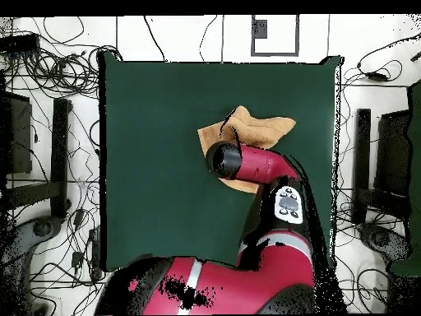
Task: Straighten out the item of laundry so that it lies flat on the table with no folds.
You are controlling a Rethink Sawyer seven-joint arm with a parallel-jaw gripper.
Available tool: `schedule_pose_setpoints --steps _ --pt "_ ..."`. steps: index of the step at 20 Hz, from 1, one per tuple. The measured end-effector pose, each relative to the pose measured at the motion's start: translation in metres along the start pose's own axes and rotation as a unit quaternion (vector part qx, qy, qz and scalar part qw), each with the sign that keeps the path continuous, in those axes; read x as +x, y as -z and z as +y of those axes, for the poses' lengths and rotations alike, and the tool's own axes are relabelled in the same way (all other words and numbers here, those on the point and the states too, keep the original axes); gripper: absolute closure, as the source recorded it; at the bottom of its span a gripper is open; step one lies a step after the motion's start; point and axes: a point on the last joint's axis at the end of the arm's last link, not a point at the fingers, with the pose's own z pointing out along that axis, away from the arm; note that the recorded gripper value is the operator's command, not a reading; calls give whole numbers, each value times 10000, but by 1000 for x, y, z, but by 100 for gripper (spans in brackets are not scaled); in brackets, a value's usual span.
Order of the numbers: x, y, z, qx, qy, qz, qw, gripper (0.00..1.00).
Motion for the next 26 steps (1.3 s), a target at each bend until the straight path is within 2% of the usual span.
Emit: schedule_pose_setpoints --steps 5,26 --pt "-3 0 -1 -16 -19 135 9999 0" --pt "0 0 -4 -143 -188 66 9997 0"
